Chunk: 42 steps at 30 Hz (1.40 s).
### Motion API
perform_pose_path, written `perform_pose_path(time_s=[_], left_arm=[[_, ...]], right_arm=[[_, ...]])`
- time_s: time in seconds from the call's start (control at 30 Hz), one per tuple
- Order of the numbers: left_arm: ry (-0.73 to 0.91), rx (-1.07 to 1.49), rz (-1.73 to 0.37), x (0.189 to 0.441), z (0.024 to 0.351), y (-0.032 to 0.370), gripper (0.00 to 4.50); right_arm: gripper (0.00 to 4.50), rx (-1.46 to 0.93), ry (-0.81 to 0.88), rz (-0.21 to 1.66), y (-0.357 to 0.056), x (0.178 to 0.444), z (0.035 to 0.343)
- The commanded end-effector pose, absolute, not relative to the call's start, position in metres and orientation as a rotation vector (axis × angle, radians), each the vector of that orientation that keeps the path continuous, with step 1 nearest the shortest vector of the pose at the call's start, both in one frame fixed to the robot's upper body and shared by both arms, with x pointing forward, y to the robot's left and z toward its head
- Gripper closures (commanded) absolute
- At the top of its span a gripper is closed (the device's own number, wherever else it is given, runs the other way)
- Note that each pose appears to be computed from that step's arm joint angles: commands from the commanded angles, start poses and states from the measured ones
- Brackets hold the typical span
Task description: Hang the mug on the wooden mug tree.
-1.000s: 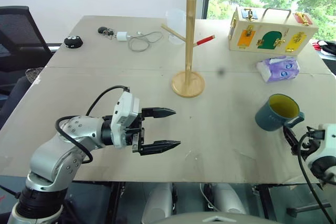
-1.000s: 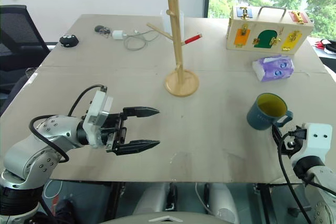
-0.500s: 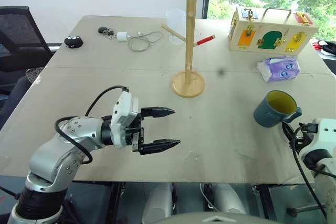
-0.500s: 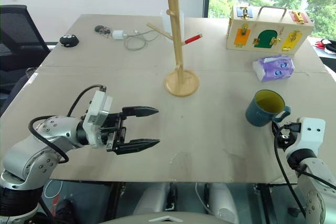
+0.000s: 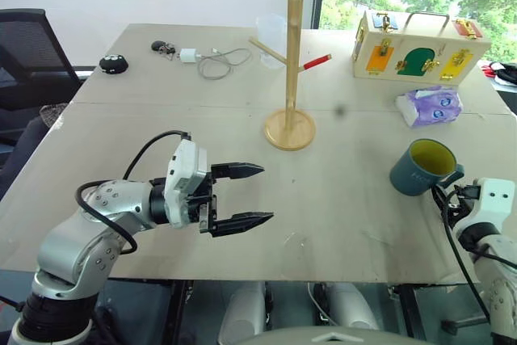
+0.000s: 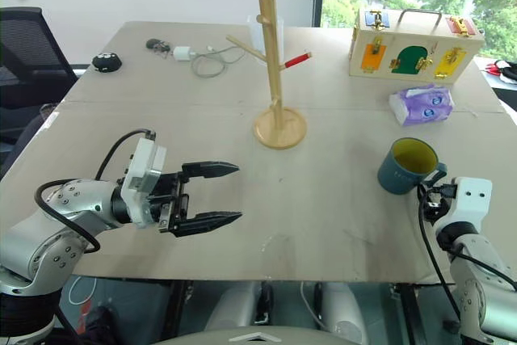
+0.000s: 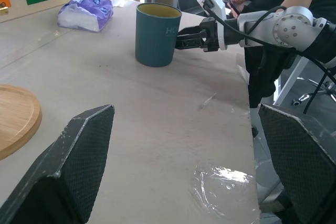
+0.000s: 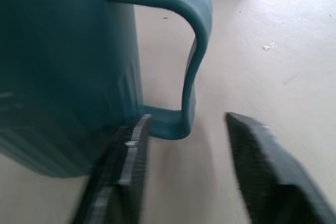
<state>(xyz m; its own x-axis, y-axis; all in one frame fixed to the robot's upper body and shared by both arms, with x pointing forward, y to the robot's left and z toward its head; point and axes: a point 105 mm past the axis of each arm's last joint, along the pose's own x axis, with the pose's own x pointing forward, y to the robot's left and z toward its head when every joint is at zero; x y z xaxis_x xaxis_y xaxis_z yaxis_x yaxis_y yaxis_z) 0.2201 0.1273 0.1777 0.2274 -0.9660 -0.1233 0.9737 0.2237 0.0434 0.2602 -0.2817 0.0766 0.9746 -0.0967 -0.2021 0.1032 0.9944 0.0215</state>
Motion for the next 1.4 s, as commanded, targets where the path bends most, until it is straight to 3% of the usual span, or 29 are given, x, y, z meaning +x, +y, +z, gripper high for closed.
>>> perform_pose_path(time_s=[0.03, 0.23, 0.47, 0.6, 0.67, 0.8, 1.1, 1.4], left_arm=[[0.026, 0.147, -1.343, 0.216, 0.188, 0.128, 0.00], [0.011, 0.118, -1.319, 0.217, 0.189, 0.131, 0.00], [-0.049, 0.095, -1.202, 0.227, 0.188, 0.140, 0.00], [-0.190, 0.048, -1.111, 0.235, 0.199, 0.147, 0.00], [-0.256, 0.030, -1.102, 0.234, 0.205, 0.152, 0.00], [-0.227, -0.023, -1.177, 0.222, 0.209, 0.160, 0.00], [-0.195, -0.046, -1.133, 0.212, 0.214, 0.169, 0.00], [-0.199, -0.058, -1.090, 0.203, 0.214, 0.167, 0.00]], right_arm=[[4.31, 0.011, 0.145, -0.097, -0.284, 0.267, 0.087], [4.47, -0.013, 0.097, -0.022, -0.279, 0.277, 0.097], [4.47, -0.097, -0.013, 0.352, -0.226, 0.295, 0.148], [4.47, -0.148, -0.073, 0.590, -0.189, 0.309, 0.183], [4.47, -0.168, -0.086, 0.696, -0.173, 0.318, 0.197], [4.47, -0.213, -0.105, 0.863, -0.147, 0.339, 0.223], [4.47, -0.288, -0.048, 1.074, -0.125, 0.388, 0.242], [4.47, -0.359, -0.035, 1.138, -0.115, 0.414, 0.257]])
